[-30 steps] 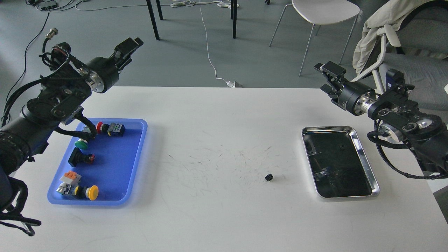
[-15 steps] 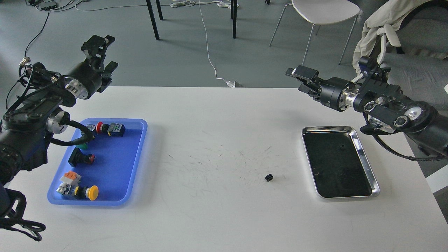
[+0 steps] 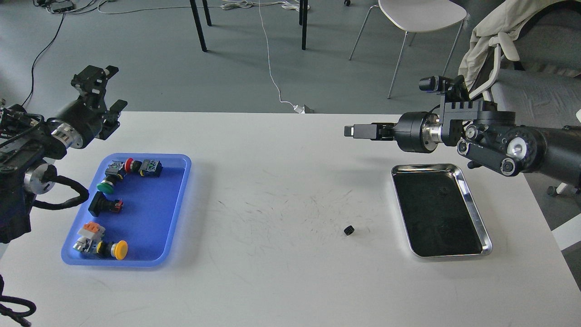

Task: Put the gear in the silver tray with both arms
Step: 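Move the right gripper toward the small black part on the table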

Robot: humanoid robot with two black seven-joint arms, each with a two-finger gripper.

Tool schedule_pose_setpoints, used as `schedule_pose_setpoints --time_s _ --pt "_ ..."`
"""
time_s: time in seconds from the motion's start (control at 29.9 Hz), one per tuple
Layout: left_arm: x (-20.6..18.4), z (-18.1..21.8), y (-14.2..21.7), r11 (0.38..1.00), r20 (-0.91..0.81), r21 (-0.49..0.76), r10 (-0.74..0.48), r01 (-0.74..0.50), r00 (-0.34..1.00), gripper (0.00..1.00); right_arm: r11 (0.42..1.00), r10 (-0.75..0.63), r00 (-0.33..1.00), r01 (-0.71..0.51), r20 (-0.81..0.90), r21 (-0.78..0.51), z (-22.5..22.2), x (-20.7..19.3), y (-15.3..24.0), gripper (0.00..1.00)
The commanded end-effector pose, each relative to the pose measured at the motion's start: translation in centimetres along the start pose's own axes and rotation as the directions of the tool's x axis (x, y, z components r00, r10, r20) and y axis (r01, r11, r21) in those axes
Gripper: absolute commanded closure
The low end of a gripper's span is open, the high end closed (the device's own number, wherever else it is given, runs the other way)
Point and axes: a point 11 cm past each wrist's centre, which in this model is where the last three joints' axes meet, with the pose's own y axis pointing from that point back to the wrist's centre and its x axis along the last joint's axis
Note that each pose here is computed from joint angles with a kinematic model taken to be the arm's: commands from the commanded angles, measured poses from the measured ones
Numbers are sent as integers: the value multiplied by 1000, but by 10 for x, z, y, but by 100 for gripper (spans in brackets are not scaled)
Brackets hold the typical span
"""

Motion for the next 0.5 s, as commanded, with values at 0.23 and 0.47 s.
schedule_pose_setpoints --time_s 0.23,0.47 --pt "-1 -1 0 1000 3 4 0 0 1000 8 990 -141 911 140 -388 -31 -34 15 0 8" --pt "-6 0 -4 1000 -1 -2 -8 8 1000 8 968 -230 787 243 -573 -56 -56 6 -3 8"
